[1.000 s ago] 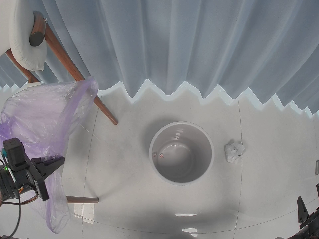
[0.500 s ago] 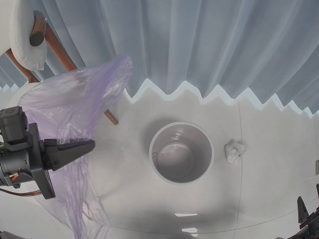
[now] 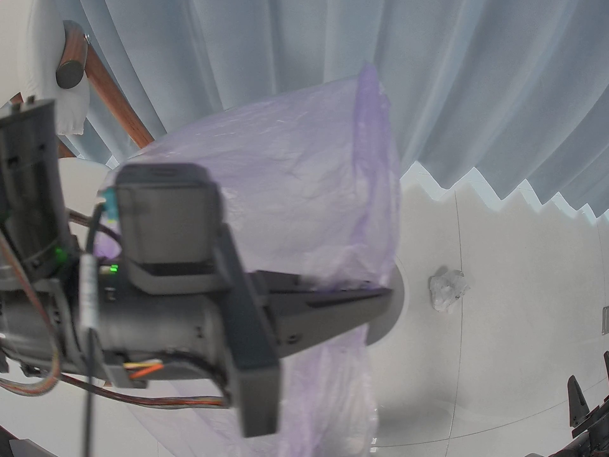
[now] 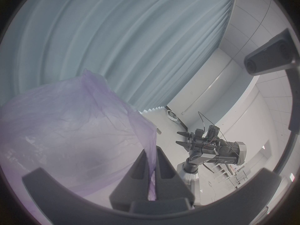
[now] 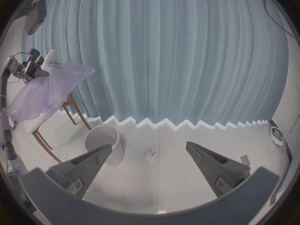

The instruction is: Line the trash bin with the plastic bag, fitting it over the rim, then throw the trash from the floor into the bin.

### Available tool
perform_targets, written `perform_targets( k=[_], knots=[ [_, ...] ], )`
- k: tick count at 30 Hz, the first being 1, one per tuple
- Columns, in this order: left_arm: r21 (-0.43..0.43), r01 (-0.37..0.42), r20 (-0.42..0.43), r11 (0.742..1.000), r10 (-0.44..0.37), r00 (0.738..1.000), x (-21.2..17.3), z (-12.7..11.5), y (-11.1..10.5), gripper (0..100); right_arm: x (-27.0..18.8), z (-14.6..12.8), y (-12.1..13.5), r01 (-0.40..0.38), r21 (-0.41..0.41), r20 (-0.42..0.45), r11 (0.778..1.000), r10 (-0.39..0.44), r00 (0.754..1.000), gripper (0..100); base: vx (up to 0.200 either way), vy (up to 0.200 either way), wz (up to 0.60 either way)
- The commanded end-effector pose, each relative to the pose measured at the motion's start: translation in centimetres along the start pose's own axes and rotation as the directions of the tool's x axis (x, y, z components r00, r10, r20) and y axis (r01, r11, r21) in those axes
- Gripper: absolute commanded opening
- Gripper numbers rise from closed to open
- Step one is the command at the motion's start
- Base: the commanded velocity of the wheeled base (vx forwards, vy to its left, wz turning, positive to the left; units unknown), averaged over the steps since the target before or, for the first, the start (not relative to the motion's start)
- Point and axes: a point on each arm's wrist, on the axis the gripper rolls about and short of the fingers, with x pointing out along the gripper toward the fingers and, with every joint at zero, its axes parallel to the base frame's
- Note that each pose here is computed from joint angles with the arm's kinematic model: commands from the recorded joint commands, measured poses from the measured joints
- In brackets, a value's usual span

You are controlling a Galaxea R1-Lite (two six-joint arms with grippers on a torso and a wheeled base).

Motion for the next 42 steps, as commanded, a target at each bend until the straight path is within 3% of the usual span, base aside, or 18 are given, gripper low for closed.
perform_targets(
  k=[1,6,15,23,28,33,38,42],
  knots=[
    [-0.013,0.057,-0.062,0.998,-0.058,0.996,5.6,-1.3,-0.1,0,0.0,-0.5,0.0,0.0,0.0,-0.002,1.0,0.0,1.0,100,0.0,0.0,0.0],
    [-0.009,0.053,-0.039,0.999,-0.053,0.998,8.0,-1.8,0.7,0,0.0,-0.5,0.0,0.003,0.0,-0.002,1.0,-0.003,1.0,100,0.0,0.0,0.0],
    [-0.031,0.026,-0.045,0.999,-0.027,0.999,7.9,-1.9,1.3,0,0.0,-0.5,0.0,0.001,0.0,-0.002,1.0,-0.001,1.0,100,0.0,0.0,0.0],
    [-0.015,-0.126,-0.04,0.992,0.125,0.991,6.4,-2.0,6.0,0,0.0,-0.5,0.0,0.001,0.0,-0.002,1.0,-0.001,1.0,100,0.0,0.0,0.0],
    [0.09,-0.238,-0.079,0.967,0.245,0.966,4.9,-3.4,10.0,0,0.0,-0.5,0.0,0.001,0.0,-0.002,1.0,-0.001,1.0,100,0.0,0.0,0.0],
    [0.082,-0.222,-0.013,0.972,0.224,0.975,5.4,-1.3,9.6,0,0.0,-0.5,0.0,0.001,0.0,-0.002,1.0,-0.001,1.0,100,0.0,0.0,0.0],
    [0.077,-0.21,-0.053,0.975,0.214,0.975,5.7,-2.6,9.1,0,0.0,-0.5,0.0,0.001,0.0,-0.002,1.0,-0.001,1.0,100,0.0,0.0,0.0],
    [0.07,-0.213,-0.019,0.975,0.214,0.977,6.7,-1.5,8.3,0,0.0,-0.5,0.0,0.001,0.0,-0.002,1.0,-0.001,1.0,100,0.0,0.0,0.0]
  ],
)
